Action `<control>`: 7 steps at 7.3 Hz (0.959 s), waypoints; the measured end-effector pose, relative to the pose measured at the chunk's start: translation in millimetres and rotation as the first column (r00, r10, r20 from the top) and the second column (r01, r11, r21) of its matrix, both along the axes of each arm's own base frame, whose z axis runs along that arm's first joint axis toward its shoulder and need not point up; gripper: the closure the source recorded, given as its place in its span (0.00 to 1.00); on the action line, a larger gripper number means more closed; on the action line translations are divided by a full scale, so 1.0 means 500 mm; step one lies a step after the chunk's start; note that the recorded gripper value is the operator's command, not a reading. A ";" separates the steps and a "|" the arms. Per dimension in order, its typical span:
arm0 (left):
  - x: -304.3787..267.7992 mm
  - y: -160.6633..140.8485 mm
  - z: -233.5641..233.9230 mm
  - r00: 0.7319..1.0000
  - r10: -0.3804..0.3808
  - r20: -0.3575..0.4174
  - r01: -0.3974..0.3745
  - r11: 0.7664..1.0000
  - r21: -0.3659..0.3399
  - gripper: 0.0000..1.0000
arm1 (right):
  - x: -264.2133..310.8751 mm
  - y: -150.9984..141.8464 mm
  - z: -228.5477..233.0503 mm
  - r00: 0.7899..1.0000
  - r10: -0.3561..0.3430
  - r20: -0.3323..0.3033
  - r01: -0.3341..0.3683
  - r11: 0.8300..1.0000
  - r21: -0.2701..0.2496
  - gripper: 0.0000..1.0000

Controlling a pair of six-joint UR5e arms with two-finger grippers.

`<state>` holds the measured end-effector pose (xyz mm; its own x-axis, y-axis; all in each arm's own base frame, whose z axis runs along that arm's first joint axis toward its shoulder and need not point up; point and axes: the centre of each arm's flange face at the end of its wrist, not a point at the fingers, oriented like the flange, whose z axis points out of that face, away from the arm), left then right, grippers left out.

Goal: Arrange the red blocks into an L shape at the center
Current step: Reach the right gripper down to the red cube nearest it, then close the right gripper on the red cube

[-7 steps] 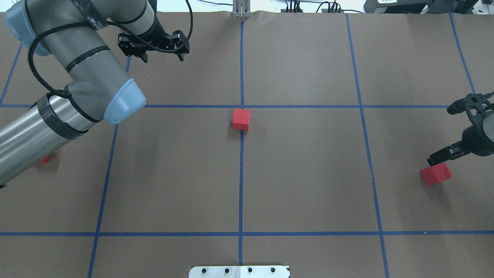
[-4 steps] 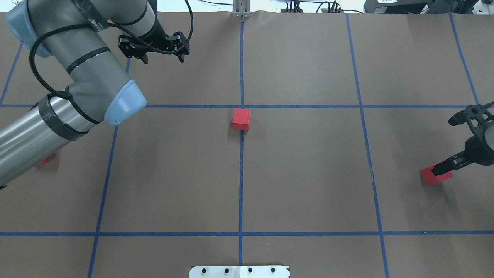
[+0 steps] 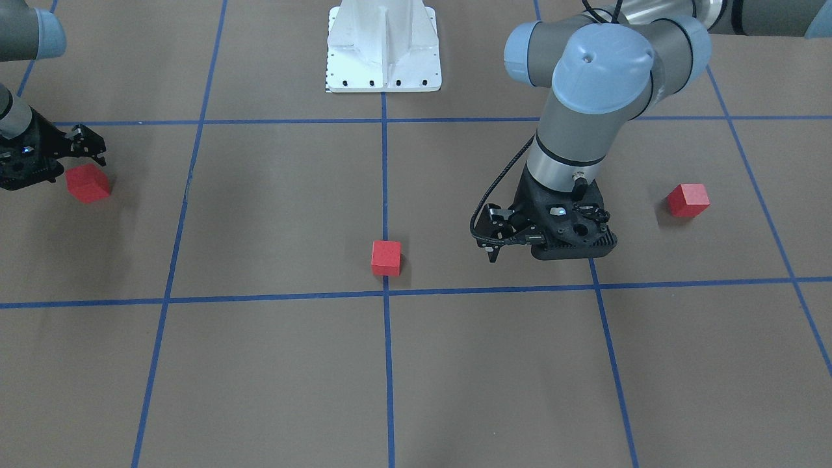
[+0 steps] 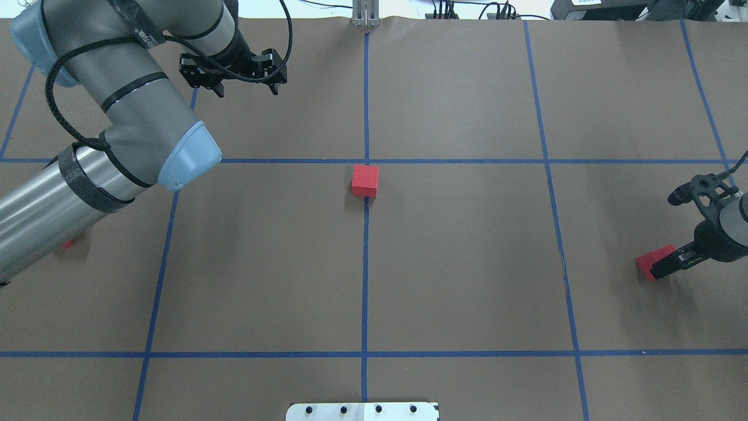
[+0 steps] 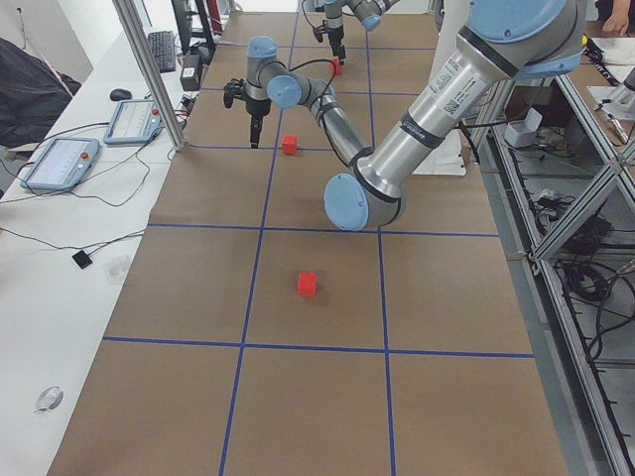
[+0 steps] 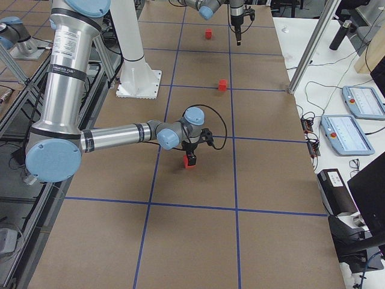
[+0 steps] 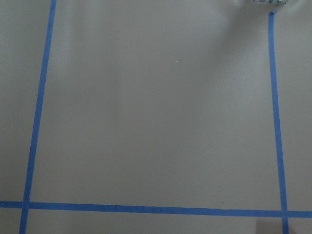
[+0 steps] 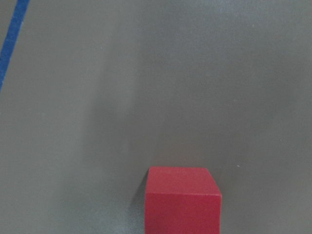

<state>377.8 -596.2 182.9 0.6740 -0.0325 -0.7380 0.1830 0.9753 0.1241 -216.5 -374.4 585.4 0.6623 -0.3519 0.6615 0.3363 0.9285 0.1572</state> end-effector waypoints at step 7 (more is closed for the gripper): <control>0.001 0.002 0.009 1.000 0.002 0.003 -0.002 1.000 -0.003 0.00 | -0.055 -0.026 0.017 1.000 -0.029 -0.001 0.029 1.000 -0.007 0.05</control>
